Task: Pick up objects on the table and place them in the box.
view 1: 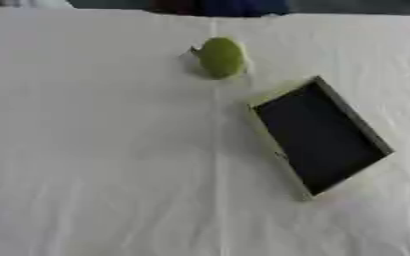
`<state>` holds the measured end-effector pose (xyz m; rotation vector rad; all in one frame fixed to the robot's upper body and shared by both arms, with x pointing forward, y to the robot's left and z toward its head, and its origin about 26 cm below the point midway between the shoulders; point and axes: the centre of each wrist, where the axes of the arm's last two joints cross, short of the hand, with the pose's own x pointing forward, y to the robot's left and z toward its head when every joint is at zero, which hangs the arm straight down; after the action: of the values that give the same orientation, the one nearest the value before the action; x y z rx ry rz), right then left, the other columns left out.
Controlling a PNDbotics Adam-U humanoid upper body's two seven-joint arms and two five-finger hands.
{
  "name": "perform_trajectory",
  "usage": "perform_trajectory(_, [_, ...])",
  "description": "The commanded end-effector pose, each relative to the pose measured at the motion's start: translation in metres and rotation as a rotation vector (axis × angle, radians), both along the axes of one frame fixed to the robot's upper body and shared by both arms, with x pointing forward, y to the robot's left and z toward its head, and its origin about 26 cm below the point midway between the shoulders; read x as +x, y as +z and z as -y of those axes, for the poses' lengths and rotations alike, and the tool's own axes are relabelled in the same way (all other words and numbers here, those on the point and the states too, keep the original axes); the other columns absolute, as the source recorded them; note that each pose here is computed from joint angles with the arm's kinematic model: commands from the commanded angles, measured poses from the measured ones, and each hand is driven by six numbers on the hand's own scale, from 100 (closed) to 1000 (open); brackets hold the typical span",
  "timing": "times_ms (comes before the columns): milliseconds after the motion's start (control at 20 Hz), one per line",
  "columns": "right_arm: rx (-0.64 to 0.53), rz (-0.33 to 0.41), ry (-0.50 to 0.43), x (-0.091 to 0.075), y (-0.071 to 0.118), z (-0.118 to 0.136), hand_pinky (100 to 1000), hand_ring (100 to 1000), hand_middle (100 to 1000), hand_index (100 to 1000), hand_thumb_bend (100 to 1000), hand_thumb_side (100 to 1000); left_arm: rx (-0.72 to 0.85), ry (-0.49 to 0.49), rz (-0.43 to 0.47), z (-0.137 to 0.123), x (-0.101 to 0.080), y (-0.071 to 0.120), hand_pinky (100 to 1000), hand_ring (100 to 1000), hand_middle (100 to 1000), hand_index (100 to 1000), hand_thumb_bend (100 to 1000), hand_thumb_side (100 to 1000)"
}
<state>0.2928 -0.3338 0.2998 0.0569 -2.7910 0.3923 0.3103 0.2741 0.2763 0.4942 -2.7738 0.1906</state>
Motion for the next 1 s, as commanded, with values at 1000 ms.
perform_trajectory(1000, [-0.623, 0.156, -0.404, 0.008, 0.088, 0.010, 822, 784, 795, 871, 100, 434, 0.034, 0.013, 0.015, -0.002, -0.004, 0.005, 762, 848, 633, 719, 242, 492])
